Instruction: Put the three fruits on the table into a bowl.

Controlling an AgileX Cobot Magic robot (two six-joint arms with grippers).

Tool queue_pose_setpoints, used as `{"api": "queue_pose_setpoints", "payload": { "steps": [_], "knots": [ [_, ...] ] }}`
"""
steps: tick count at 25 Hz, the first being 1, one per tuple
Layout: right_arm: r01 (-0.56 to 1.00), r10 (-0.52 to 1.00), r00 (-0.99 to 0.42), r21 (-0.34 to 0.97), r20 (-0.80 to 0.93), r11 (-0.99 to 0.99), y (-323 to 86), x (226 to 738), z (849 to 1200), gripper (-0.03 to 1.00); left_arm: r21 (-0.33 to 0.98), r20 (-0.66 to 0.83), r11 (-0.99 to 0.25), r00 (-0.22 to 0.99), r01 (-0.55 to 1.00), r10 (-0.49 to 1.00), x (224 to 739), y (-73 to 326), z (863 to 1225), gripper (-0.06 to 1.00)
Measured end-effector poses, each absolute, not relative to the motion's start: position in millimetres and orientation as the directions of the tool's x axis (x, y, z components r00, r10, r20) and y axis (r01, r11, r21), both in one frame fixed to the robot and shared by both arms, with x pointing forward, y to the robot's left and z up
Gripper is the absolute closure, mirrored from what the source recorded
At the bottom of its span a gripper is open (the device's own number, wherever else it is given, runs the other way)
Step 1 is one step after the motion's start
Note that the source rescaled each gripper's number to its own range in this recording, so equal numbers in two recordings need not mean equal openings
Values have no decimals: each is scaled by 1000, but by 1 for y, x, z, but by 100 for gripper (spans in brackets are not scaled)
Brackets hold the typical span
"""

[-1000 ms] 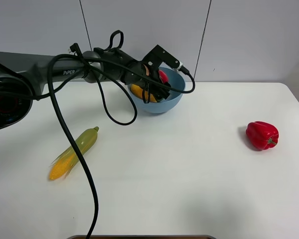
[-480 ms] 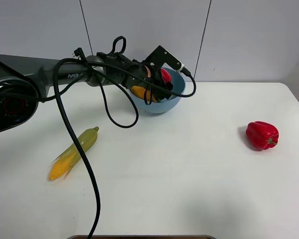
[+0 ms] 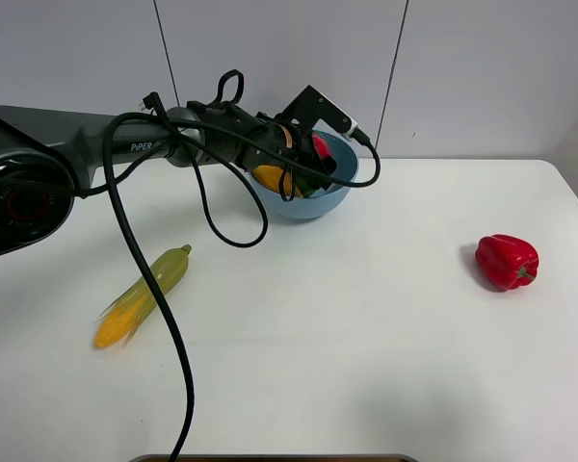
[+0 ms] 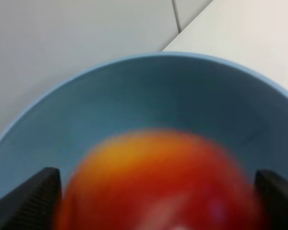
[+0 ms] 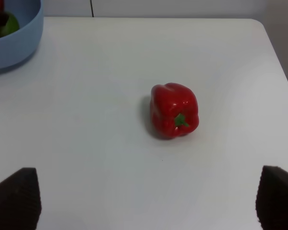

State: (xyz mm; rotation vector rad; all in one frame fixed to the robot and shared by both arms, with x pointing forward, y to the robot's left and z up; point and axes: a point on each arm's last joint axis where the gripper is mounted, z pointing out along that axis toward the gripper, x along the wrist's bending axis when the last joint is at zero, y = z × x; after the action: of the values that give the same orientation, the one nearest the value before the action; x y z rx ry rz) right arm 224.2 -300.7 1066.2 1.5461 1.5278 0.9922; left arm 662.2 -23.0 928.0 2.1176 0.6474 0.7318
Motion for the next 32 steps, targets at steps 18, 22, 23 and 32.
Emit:
{"api": "queue_pose_setpoints", "payload": {
  "steps": [18, 22, 23, 32],
  "knots": [
    [432, 1000, -6, 902, 28, -23, -301, 224, 1066, -3, 796, 303, -575, 697, 191, 651, 658, -18, 957, 14],
    [432, 1000, -6, 902, 28, -23, -301, 224, 1066, -3, 794, 316, -576, 678, 193, 663, 648, -7, 1007, 14],
    [432, 1000, -6, 902, 28, -23, -301, 224, 1066, -3, 791, 324, -581, 673, 192, 665, 645, -4, 1021, 14],
    [432, 1000, -6, 902, 28, -23, -301, 224, 1066, -3, 762, 374, -588, 559, 270, 740, 619, 73, 1131, 14]
  ]
}}
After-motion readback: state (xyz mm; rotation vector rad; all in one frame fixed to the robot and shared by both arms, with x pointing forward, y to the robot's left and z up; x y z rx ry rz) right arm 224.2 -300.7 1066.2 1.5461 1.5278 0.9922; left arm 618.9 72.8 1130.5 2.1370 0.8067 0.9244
